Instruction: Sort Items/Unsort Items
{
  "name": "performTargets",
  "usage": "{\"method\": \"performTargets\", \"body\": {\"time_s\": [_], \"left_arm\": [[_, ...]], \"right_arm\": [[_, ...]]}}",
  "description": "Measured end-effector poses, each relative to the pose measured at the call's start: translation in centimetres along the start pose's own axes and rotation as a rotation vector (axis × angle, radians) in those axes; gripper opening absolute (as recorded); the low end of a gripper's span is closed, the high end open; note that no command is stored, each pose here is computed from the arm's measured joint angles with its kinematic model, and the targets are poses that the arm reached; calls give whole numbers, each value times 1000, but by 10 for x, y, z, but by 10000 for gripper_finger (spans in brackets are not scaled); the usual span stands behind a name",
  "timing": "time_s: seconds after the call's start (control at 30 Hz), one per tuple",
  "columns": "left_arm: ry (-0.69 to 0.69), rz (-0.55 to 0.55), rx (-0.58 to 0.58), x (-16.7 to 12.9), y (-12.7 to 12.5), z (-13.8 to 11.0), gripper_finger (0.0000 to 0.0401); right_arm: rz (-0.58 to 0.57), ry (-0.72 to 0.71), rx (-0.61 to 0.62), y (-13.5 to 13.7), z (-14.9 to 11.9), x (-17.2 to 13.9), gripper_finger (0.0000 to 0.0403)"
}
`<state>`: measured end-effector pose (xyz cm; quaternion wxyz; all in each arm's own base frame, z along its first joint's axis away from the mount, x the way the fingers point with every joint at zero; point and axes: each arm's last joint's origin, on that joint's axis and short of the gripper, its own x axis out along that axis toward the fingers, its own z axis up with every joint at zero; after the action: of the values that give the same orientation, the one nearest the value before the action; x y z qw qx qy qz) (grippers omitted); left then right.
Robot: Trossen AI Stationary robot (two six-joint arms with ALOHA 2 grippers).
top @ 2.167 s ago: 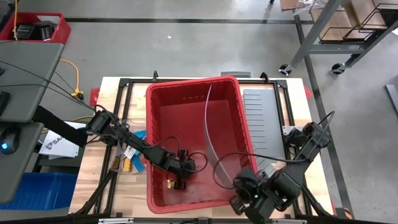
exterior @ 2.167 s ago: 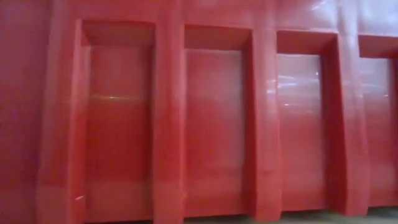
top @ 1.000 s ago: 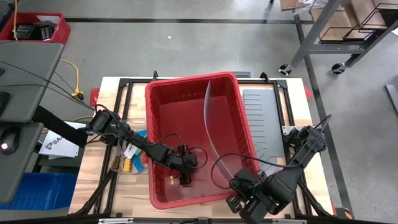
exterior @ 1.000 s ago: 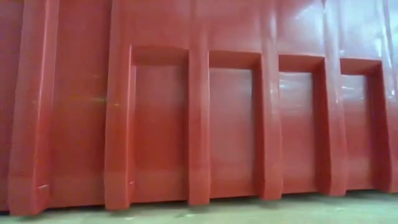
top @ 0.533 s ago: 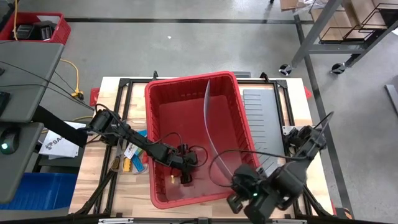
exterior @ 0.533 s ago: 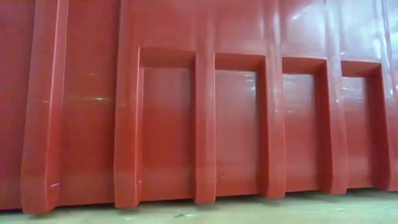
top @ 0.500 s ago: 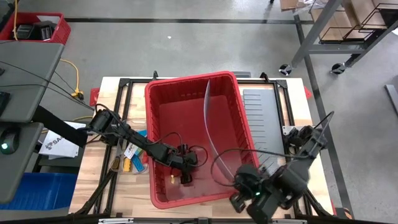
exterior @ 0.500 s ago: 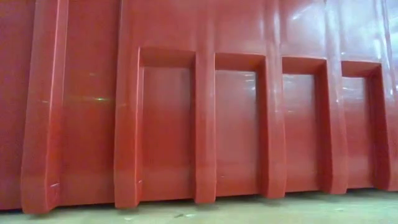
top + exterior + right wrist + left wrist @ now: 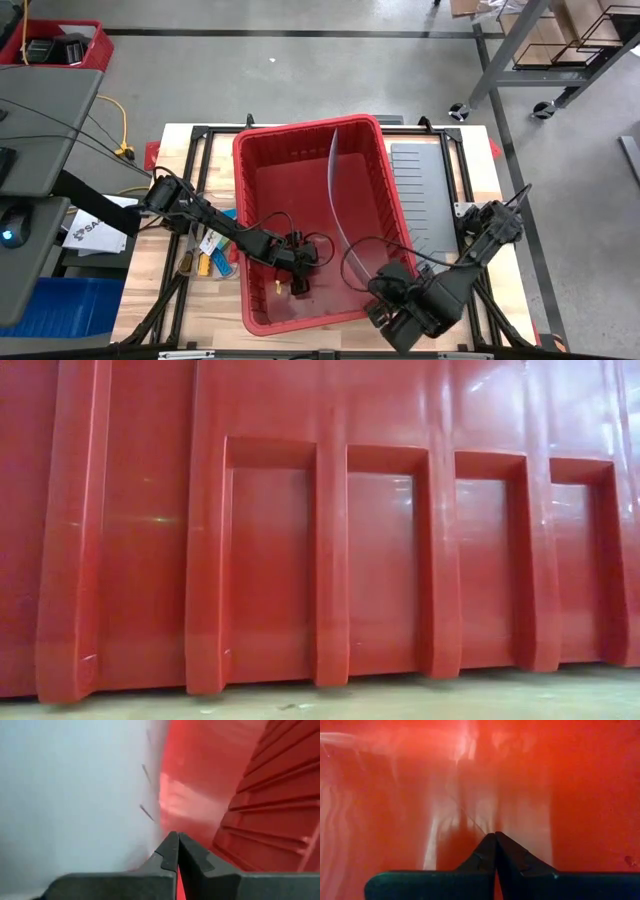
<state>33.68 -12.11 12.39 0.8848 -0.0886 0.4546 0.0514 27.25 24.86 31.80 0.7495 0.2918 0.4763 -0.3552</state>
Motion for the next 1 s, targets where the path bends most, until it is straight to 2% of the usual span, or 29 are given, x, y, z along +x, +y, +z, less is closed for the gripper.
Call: {"method": "performTargets", "body": {"time_s": [0.1,0.27,0.37,0.47,0.63,0.73,0.87,1.0], "left_arm": [[0,1,-2,0,1,0,0],[-2,1,-4,0,1,1,0],[-6,3,-24,0,1,1,0],[-11,4,-40,0,1,1,0],[-13,8,-47,0,1,2,0],[-16,7,-53,0,1,2,0],[-36,-1,-69,-1,2,5,0],[-48,4,-150,-9,8,12,0]], "right_arm": [[48,-9,29,6,-5,10,0],[211,-26,74,24,-9,26,0],[235,-41,92,28,-8,30,0],[205,-21,68,25,-7,28,0],[100,-32,21,6,1,7,0],[77,-37,27,-4,10,-11,0],[140,-118,27,-7,26,-30,0],[178,-163,6,-8,54,-43,0]]}}
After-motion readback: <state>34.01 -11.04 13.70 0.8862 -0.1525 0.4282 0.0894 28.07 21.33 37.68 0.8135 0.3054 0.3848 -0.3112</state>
